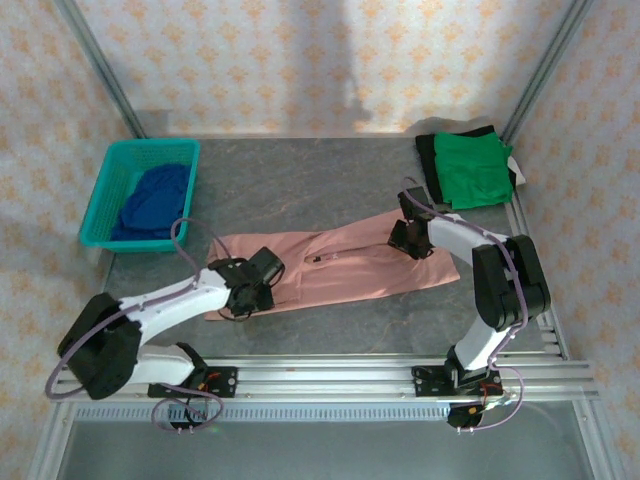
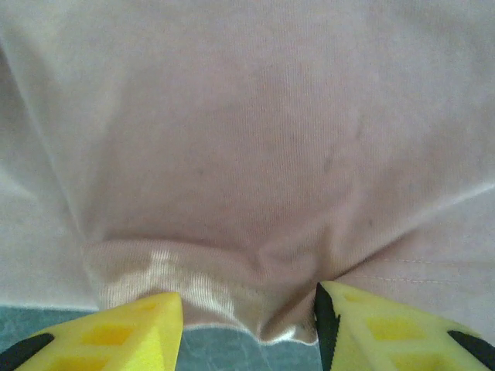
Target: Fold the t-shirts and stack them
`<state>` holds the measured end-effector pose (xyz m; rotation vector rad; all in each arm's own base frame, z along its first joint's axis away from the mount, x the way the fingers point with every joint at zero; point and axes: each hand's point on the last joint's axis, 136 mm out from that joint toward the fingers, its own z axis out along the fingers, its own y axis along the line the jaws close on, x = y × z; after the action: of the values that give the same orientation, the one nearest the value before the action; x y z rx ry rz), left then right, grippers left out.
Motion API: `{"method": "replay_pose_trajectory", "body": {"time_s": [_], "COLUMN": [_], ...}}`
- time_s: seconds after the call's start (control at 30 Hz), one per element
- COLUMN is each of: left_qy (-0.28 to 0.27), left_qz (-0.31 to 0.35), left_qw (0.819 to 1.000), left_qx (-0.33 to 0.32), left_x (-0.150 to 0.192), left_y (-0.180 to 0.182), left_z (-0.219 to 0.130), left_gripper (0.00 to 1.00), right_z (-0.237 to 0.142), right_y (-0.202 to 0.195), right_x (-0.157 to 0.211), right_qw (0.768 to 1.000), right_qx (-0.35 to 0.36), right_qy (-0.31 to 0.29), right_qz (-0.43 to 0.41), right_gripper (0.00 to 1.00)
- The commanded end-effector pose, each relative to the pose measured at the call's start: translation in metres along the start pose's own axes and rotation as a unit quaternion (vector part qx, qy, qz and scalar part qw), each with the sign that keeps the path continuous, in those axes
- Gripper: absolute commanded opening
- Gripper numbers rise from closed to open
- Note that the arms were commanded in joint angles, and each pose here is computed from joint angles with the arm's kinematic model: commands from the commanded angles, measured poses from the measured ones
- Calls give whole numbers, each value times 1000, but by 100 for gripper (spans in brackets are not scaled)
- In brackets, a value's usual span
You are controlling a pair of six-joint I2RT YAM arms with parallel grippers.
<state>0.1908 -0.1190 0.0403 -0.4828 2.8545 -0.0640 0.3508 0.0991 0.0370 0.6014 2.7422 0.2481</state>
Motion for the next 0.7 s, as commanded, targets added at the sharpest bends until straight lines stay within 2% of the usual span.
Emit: {"method": "replay_pose_trajectory", "body": {"time_s": [0.0,0.13,0.27,0.33,0.4,0.5,0.67], "left_qy": [0,-23,-79,-86,-73,-56,-32], "left_qz": [-32,-43,-38,-36,-56,-95,-86], "left_qw": [999,997,994,994,995,993,996], "left_qx": [15,51,65,57,38,27,-12], "left_x": [11,8,-20,-36,-55,-85,-125], "left_y": [8,11,3,-2,-1,-1,-17], "left_z": [-9,-31,-53,-54,-42,-13,26], "left_gripper": [48,49,60,62,63,62,59], "right_z": [-5,-13,-30,-37,-34,-17,7], "right_y": [2,7,27,36,41,37,18], "right_x": [-1,-4,-12,-19,-26,-33,-37], "right_qw": [1000,1000,998,997,997,999,998], "right_qx": [-3,-17,-54,-63,-61,-21,44], "right_qy": [-5,-10,-28,-40,-47,-35,-35], "right_qz": [4,5,-3,-12,-19,-30,-41], "right_gripper": [40,40,40,40,41,40,39]}}
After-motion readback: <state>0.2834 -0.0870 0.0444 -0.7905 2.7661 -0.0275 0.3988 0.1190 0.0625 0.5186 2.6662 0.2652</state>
